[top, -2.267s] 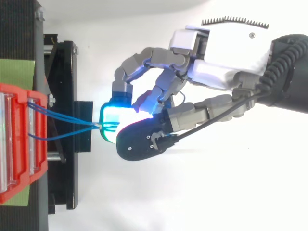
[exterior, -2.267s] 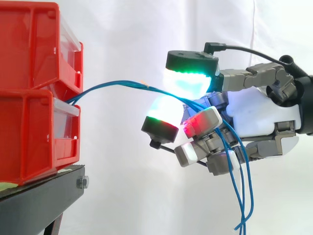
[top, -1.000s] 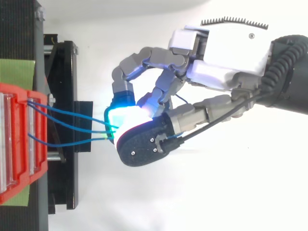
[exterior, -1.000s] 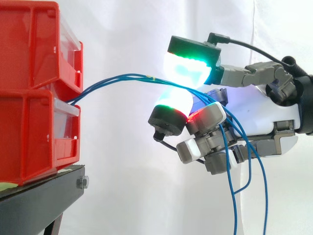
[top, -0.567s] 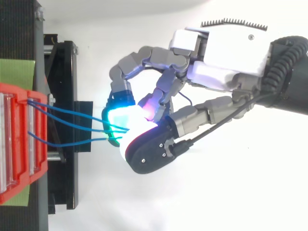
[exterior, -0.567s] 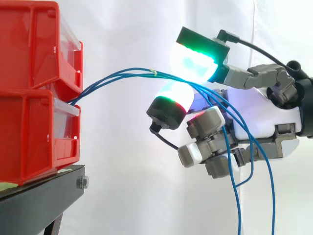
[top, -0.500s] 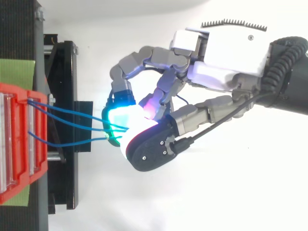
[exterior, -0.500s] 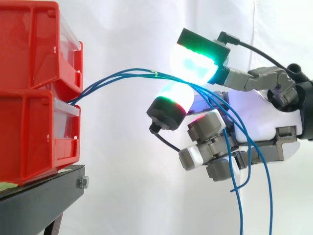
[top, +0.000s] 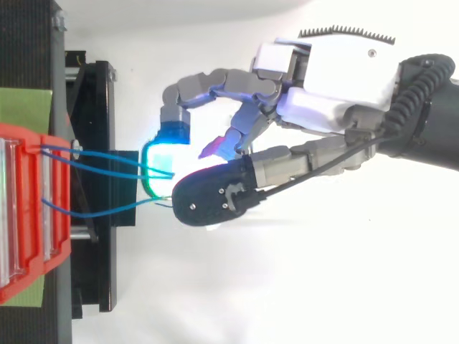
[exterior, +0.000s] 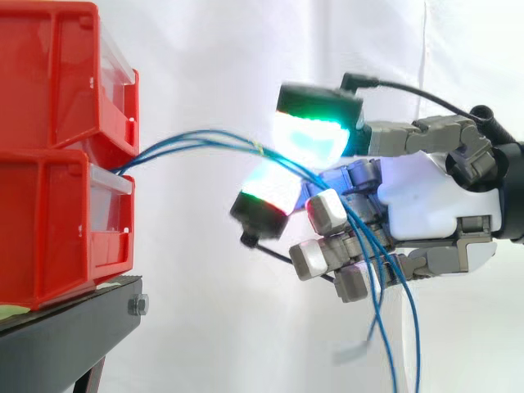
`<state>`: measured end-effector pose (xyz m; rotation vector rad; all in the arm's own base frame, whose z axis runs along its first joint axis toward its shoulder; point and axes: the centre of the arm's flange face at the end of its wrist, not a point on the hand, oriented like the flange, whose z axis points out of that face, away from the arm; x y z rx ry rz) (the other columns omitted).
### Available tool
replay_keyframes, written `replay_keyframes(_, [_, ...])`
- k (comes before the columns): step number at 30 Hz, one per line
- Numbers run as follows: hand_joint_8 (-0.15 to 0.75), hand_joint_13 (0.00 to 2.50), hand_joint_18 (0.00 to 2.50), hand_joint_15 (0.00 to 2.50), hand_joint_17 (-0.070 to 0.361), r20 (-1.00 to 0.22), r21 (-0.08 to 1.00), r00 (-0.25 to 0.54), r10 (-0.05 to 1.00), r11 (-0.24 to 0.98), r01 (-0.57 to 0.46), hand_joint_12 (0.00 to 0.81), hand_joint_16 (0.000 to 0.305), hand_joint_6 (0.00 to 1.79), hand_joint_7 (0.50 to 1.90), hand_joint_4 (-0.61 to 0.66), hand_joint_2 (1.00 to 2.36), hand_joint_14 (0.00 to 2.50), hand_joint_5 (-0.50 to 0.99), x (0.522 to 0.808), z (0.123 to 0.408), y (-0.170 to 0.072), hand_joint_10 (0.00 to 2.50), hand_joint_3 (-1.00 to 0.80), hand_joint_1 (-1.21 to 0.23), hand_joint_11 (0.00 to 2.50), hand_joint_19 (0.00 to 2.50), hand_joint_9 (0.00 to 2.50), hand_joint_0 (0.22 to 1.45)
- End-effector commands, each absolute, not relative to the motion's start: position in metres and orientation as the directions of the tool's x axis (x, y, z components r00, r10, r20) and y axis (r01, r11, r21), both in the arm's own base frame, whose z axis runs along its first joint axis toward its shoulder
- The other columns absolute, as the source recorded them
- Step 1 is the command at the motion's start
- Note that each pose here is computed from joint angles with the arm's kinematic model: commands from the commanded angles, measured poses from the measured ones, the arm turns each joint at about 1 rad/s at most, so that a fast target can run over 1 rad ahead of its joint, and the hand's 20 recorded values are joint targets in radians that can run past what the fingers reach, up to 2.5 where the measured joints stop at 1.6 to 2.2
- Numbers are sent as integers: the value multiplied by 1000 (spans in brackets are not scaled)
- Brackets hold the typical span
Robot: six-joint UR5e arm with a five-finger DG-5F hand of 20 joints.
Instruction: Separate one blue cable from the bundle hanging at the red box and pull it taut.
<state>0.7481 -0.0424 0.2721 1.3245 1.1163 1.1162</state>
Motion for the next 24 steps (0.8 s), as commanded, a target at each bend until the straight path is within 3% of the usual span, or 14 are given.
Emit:
replay_keyframes(1, [311, 1013, 891, 703, 112, 34, 999, 135, 990, -39, 35, 350, 50, 505, 1046, 338, 1026, 23, -69, 748, 271, -42, 16, -79, -677, 475, 928, 958, 641])
replay_keyframes(5, [324, 1004, 887, 709, 112, 38, 999, 137, 990, -42, 25, 356, 50, 505, 1104, 288, 1024, 26, -73, 749, 272, -43, 20, -119, -681, 558, 921, 955, 652])
replay_keyframes(7, [332, 984, 885, 713, 113, 39, 999, 137, 990, -42, 24, 355, 50, 504, 1235, 208, 1023, 26, -77, 749, 272, -43, 20, -157, -703, 639, 913, 950, 655])
replay_keyframes(10, [336, 971, 873, 726, 113, 39, 999, 137, 990, -42, 24, 356, 50, 504, 1295, 162, 1023, 26, -81, 749, 272, -43, 23, -193, -740, 683, 915, 939, 633])
replay_keyframes(15, [350, 964, 872, 720, 115, 39, 999, 136, 990, -42, 24, 370, 51, 500, 1501, 161, 1017, 24, -84, 749, 272, -42, 24, -295, -771, 767, 904, 930, 602])
replay_keyframes(17, [354, 970, 879, 713, 115, 38, 999, 136, 990, -42, 25, 374, 51, 738, 1164, 162, 1012, 26, -144, 749, 271, -42, 24, -355, -785, 807, 906, 933, 605])
replay_keyframes(24, [365, 972, 898, 709, 117, 36, 999, 136, 990, -41, 33, 377, 52, 884, 1158, 148, 1000, 26, -167, 748, 272, -43, 24, -500, -860, 1005, 850, 1005, 680])
